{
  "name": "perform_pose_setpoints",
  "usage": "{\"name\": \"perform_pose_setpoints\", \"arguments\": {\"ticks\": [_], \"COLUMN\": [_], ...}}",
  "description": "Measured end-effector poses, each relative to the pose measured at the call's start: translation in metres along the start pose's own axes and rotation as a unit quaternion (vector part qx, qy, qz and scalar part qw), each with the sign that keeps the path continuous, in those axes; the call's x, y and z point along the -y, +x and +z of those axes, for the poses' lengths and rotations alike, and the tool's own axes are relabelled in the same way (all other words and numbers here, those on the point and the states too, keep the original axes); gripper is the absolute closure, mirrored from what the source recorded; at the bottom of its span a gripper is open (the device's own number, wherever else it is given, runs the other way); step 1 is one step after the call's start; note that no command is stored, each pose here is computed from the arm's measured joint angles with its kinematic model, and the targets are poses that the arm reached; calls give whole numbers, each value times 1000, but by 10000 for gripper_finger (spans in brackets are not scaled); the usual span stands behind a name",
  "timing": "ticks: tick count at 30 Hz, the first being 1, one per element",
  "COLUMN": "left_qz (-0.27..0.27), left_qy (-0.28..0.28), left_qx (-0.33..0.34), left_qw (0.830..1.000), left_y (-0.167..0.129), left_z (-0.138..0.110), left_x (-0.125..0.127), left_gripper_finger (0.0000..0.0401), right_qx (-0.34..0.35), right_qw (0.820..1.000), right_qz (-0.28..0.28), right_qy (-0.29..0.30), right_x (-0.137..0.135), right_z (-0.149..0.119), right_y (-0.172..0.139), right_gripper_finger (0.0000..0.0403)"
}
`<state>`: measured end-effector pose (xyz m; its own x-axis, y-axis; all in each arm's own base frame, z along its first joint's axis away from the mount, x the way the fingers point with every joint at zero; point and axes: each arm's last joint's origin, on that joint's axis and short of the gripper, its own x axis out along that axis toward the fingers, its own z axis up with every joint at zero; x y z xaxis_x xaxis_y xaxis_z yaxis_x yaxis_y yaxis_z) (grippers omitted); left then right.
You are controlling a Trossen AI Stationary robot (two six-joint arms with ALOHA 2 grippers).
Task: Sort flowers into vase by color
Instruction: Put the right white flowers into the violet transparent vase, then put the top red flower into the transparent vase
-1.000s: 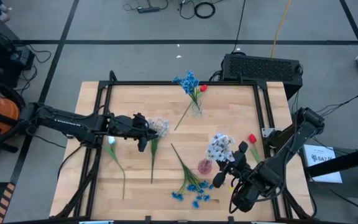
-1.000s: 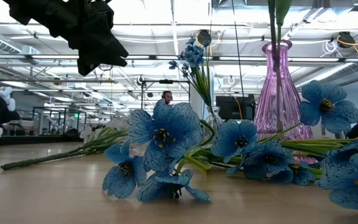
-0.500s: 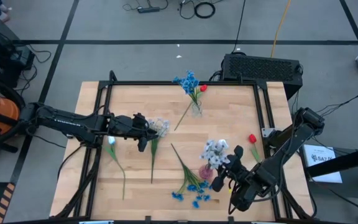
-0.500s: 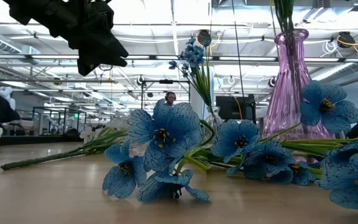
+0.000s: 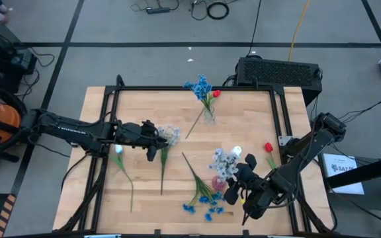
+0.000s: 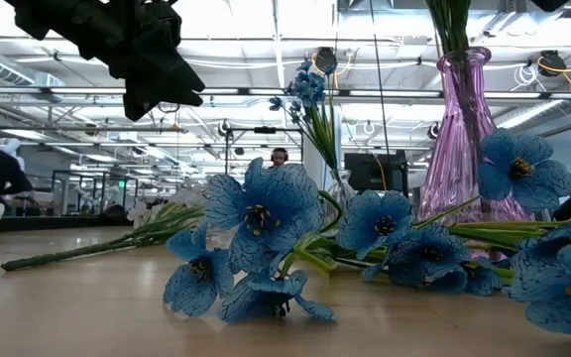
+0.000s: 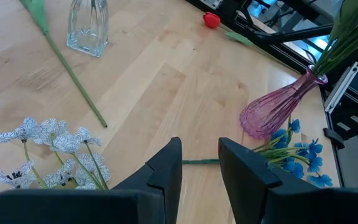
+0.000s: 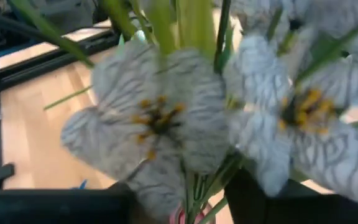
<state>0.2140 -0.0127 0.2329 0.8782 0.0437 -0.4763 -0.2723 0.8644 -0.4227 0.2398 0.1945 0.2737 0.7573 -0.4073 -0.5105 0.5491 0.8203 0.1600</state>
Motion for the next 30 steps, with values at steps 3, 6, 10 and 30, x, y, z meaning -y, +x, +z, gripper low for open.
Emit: {"name": "perform_pose_setpoints", "arguments": {"ticks": [3,6,10,30], "left_qz": [0,0,0,-4], "left_qy": [0,0,0,-80], "left_qx": [0,0,0,-4], "left_qw": [1000,1000,1000,997], "left_y": [0,0,0,0], "left_z": [0,0,0,-2], "left_x": [0,0,0,3], "left_gripper_finger": [290,290,290,290], "right_qx": [-40,-83,-134,-389], "right_qw": [999,995,986,920], "right_qz": [25,55,98,-17], "right_qy": [-3,-5,-3,-48], "right_x": [2,5,12,100], "right_z": [6,11,20,32], "right_y": [-6,-13,-24,-66], "right_gripper_finger": [255,232,213,341]}}
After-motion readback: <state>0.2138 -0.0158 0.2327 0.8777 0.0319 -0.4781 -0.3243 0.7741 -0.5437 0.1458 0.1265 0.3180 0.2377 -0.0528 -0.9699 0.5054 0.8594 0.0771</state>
